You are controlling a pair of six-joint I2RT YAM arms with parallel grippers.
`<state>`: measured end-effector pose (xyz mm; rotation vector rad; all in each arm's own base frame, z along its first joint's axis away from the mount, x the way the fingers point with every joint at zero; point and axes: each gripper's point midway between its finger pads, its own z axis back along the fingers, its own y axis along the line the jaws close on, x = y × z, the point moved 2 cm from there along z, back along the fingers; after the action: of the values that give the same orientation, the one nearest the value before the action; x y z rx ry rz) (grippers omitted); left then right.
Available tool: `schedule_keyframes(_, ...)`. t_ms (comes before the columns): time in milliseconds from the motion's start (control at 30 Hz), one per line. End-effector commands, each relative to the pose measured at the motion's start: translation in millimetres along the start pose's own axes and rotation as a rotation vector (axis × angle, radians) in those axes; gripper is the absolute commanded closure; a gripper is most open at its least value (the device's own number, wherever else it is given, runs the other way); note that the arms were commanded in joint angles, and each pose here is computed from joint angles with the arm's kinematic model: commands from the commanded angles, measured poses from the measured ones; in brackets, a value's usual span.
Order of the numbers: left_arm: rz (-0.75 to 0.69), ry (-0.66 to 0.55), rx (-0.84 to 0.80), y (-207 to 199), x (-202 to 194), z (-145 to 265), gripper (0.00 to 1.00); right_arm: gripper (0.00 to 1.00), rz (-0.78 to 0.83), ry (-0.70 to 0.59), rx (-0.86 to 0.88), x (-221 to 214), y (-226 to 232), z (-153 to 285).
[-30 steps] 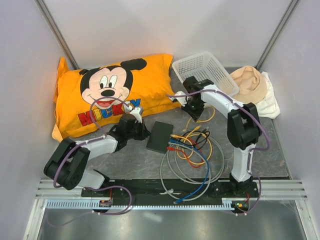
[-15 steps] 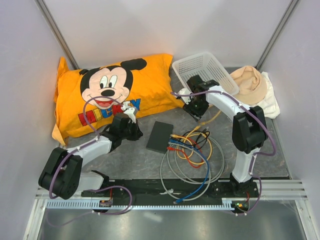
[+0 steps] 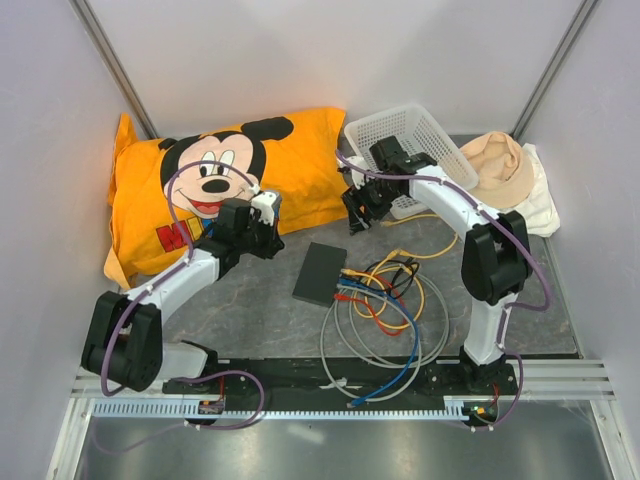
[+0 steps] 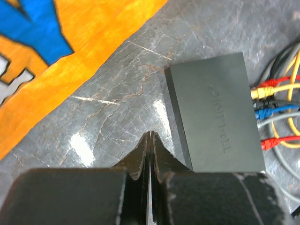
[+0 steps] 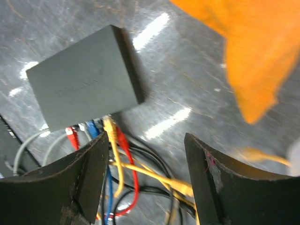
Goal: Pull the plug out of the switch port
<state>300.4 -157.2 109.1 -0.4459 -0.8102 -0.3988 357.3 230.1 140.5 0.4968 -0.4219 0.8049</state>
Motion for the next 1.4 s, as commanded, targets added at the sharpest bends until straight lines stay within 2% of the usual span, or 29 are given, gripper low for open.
schedule_keyframes(0,-0.078,-0.046,-0.062,-7.2,28.0,-1.1,0.98,0.27,-0.044,0.001,0.129,3.0,31.0,-21.8)
schedule_keyframes(67,0.007,-0.11,-0.083,-15.4,44.1,0.3,0.99,0.27,-0.053,0.03,0.158,-3.5,35.6,-23.3)
schedule_keyframes(167,0.121,-0.137,-0.092,-21.8,47.4,4.8,0.99,0.32,-0.05,0.081,0.129,-14.6,30.9,-28.8)
schedule_keyframes(200,0.114,-0.18,-0.104,-24.0,54.3,7.4,0.98,0.38,-0.043,0.091,0.127,-16.3,29.7,-29.7)
schedule_keyframes(267,0.142,-0.163,-0.091,-21.4,40.2,4.7,0.99,0.48,-0.046,0.13,0.041,-19.6,14.5,-36.5)
schedule_keyframes(300,0.143,-0.166,-0.091,-20.8,38.3,3.1,0.98,0.57,-0.044,0.133,0.025,-18.9,10.0,-38.6)
schedule_keyframes(367,0.123,-0.162,-0.097,-19.7,28.8,1.1,0.99,0.7,0.009,0.156,0.003,-21.8,2.4,-51.8)
schedule_keyframes(400,0.123,-0.165,-0.084,-17.6,27.3,1.2,0.98,0.83,0.015,0.175,-0.047,-24.4,-5.7,-55.7)
schedule_keyframes(433,0.131,-0.157,-0.075,-16.3,23.8,2.0,0.98,0.88,0.006,0.184,-0.049,-27.3,-8.7,-62.6)
schedule_keyframes(500,0.129,-0.129,-0.092,-19.3,19.8,3.2,0.98,0.97,-0.022,0.208,-0.072,-31.9,-8.1,-70.1)
schedule_keyframes(567,0.131,-0.106,-0.093,-20.3,17.3,5.5,0.98,0.98,-0.025,0.236,-0.066,-37.8,1.0,-77.1)
schedule_keyframes(700,0.122,-0.102,-0.083,-16.8,8.1,2.6,0.98,0.98,-0.02,0.255,-0.038,-49.2,14.2,-92.9)
schedule_keyframes(867,0.12,-0.072,-0.081,-15.2,-6.4,3.8,0.98,0.97,0.032,0.218,0.032,-25.2,39.9,-112.1)
schedule_keyframes(900,0.116,-0.066,-0.081,-15.2,-11.6,4.7,0.98,0.96,0.052,0.203,0.02,-15.5,40.1,-111.6)
schedule_keyframes(1033,0.127,-0.074,-0.077,-15.9,-10.3,8.9,0.98,0.95,0.037,0.229,-0.044,-20.8,21.9,-102.0)
schedule_keyframes(1133,0.165,-0.038,-0.121,-23.6,-16.5,7.3,0.98,0.77,-0.025,0.205,0.006,-30.0,3.9,-77.0)
schedule_keyframes(1167,0.183,-0.031,-0.134,-25.7,-18.7,6.1,0.98,0.64,-0.037,0.186,0.086,-30.1,11.5,-72.4)
schedule_keyframes(1233,0.237,-0.014,-0.145,-28.1,-27.6,1.1,0.98,0.53,-0.055,0.184,0.19,-36.9,18.3,-59.0)
schedule_keyframes(1267,0.247,-0.006,-0.156,-29.8,-30.8,-0.4,0.99,0.43,-0.035,0.175,0.256,-37.8,24.7,-56.8)
schedule_keyframes(1367,0.262,0.033,-0.179,-34.5,-42.1,-6.6,0.99,0.37,-0.075,0.207,0.472,-48.0,53.6,-53.5)
